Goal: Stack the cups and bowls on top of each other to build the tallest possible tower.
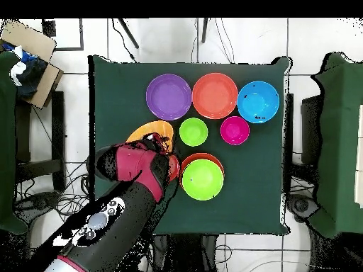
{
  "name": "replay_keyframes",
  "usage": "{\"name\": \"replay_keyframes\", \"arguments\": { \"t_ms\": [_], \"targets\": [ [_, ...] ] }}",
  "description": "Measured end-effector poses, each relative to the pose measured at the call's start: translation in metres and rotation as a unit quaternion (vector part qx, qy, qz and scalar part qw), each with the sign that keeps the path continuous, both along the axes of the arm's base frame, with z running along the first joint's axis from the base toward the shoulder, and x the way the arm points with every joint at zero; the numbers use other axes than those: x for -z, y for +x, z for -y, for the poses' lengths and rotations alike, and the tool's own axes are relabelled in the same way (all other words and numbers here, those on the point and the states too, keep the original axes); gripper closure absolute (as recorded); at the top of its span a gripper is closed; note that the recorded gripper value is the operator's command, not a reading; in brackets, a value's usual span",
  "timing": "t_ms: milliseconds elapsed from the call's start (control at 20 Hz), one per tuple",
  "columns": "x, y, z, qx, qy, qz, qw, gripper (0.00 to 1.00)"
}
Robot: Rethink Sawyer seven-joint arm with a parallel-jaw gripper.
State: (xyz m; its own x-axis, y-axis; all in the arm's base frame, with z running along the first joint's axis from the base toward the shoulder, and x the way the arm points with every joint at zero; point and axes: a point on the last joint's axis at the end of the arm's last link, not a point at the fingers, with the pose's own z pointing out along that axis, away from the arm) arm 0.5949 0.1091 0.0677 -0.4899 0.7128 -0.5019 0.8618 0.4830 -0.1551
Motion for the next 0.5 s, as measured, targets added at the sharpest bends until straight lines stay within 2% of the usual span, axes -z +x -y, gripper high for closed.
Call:
{"name": "replay_keyframes", "arguments": {
  "t_ms": [500],
  "targets": [
    [-0.0040,-0.0046,0.0023,0.005,0.002,0.000,1.0000,0.00]
  ]
}}
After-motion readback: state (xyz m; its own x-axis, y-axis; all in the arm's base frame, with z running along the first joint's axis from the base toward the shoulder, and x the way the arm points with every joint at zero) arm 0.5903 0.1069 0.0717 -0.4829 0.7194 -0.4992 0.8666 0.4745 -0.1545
